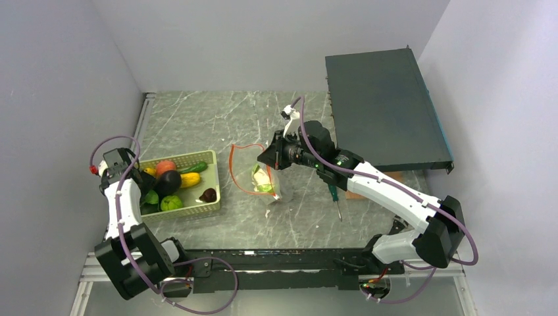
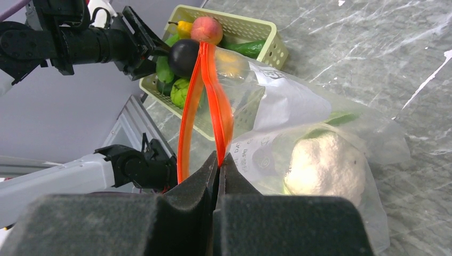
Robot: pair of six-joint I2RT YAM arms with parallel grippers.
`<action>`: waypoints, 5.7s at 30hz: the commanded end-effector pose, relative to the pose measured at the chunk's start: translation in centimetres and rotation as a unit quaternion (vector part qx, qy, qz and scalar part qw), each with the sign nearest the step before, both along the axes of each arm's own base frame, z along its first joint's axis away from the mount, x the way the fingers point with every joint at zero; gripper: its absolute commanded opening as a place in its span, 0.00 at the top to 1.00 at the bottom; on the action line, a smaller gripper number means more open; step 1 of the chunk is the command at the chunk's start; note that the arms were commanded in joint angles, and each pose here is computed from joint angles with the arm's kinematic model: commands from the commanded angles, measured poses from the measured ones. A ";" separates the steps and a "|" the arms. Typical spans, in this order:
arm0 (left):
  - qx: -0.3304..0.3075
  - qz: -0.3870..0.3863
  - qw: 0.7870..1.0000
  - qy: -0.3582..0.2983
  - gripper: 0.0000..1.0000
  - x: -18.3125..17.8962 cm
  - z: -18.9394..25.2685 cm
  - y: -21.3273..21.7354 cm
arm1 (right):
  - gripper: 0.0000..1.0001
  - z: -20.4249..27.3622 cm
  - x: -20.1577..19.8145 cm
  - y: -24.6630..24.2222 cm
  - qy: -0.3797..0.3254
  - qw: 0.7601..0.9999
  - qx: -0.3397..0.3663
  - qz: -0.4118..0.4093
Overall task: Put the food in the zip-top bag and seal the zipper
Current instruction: Pick up the fake vegetable from the bin, then place the fake vegetable in the zipper food storage bag, then pick up the fake fruit from the bin.
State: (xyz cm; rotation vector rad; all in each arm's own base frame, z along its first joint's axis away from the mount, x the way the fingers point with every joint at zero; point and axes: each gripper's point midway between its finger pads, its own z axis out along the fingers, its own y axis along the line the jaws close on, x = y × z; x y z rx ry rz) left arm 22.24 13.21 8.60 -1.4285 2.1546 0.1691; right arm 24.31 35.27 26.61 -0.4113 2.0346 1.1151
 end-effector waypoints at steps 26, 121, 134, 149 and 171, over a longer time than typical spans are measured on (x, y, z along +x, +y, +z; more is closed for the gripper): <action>0.053 -0.026 0.986 -0.153 0.86 -1.3 11.5 -2.5 | 1.00 3.2 0.1 0.3 -0.036 0.999 0.036 0.002; -0.308 -0.449 0.793 -0.273 0.23 3.2 11.9 -37.0 | 1.00 4.8 -0.6 -0.7 -0.010 0.987 0.148 -0.067; -0.235 -0.545 0.756 -0.277 0.22 0.1 16.1 -35.5 | 1.00 4.4 0.2 -2.6 -0.022 0.988 0.128 -0.086; -0.032 -0.521 0.819 -0.237 0.21 -1.4 17.3 -26.8 | 1.00 4.6 0.1 -3.3 -0.036 0.988 0.119 -0.087; 0.060 -0.452 0.889 -0.043 0.29 1.2 5.8 -21.2 | 1.00 4.3 -0.2 -3.5 -0.038 0.990 0.113 -0.081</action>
